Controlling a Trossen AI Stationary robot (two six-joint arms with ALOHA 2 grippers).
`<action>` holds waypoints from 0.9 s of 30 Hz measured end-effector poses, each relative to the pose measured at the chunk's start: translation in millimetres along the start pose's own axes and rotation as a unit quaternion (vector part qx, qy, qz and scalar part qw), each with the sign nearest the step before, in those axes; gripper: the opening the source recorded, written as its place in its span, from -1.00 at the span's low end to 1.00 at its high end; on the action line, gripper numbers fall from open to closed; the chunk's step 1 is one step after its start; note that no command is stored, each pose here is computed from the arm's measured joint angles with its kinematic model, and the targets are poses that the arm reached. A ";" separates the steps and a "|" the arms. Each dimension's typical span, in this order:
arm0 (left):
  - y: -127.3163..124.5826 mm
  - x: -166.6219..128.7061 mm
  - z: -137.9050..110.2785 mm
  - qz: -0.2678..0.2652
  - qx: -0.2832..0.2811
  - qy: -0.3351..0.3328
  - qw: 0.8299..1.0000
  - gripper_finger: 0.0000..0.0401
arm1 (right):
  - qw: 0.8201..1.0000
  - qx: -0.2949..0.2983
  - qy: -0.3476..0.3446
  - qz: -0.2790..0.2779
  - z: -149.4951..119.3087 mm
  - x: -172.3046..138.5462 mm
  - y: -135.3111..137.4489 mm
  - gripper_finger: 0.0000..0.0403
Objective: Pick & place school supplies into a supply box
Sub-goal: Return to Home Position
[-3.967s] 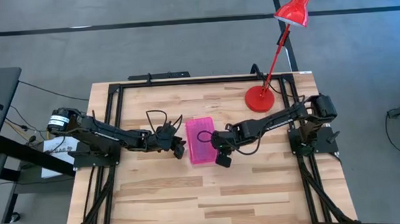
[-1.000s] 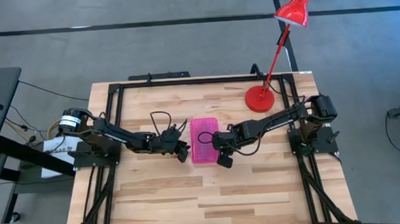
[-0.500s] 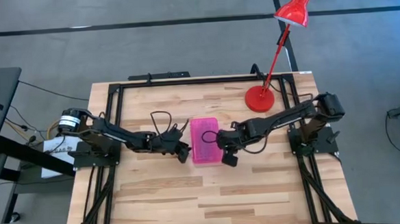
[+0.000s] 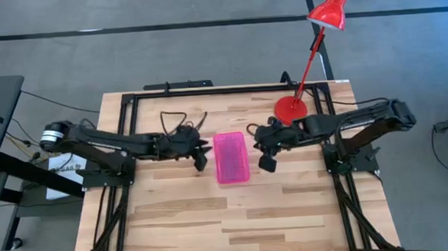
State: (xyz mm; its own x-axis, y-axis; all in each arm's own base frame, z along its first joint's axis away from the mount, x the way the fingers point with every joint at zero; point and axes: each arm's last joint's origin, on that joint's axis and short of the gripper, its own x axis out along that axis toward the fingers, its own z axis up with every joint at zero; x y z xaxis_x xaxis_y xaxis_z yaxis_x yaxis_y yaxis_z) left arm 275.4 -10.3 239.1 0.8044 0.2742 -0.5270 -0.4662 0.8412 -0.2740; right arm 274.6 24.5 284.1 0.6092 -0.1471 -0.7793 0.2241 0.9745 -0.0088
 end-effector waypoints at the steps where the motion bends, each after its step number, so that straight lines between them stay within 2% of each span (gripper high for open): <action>1: 0.4 -6.6 5.3 0.010 0.007 -0.004 1.000 -0.37 | 1.000 0.004 -0.009 0.001 1.2 -3.9 -2.1 -1.00; 4: -1.8 -26.2 24.1 0.012 0.015 -0.034 0.999 -0.37 | 0.999 -0.001 -0.038 0.010 3.6 -17.2 -4.6 -1.00; 9: -8.5 -71.2 65.4 -0.032 0.028 -0.121 0.992 -0.37 | 0.987 -0.006 -0.155 0.046 14.7 -53.4 -3.0 -1.00; 12: -8.9 -99.7 85.1 -0.046 0.055 -0.166 0.984 -0.37 | 0.974 -0.047 -0.215 0.053 15.0 -80.9 -5.7 -1.00; 14: -5.8 -112.5 88.5 -0.045 0.100 -0.180 0.978 -0.37 | 0.969 -0.059 -0.235 0.038 11.2 -96.1 -10.3 -1.00; 16: 0.3 -122.1 84.8 -0.036 0.136 -0.167 0.976 -0.37 | 0.972 -0.052 -0.229 0.007 2.2 -105.9 -20.0 -1.00; 20: 14.1 -134.4 69.6 -0.020 0.144 -0.166 0.975 -0.37 | 0.971 -0.026 -0.236 -0.012 -30.4 -110.8 -36.6 -1.00; 27: 40.0 -140.4 25.0 -0.045 0.128 -0.204 0.969 -0.37 | 0.942 0.025 -0.335 0.020 -90.7 -105.5 -51.1 -1.00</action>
State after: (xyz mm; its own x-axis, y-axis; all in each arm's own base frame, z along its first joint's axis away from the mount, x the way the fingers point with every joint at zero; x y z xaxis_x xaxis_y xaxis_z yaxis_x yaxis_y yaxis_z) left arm 153.0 -3.5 322.2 0.9409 0.3113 -0.1334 -0.3221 0.9442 -0.0683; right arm 129.9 5.5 309.9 0.9573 -0.1999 -0.2089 0.2154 0.9750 0.0540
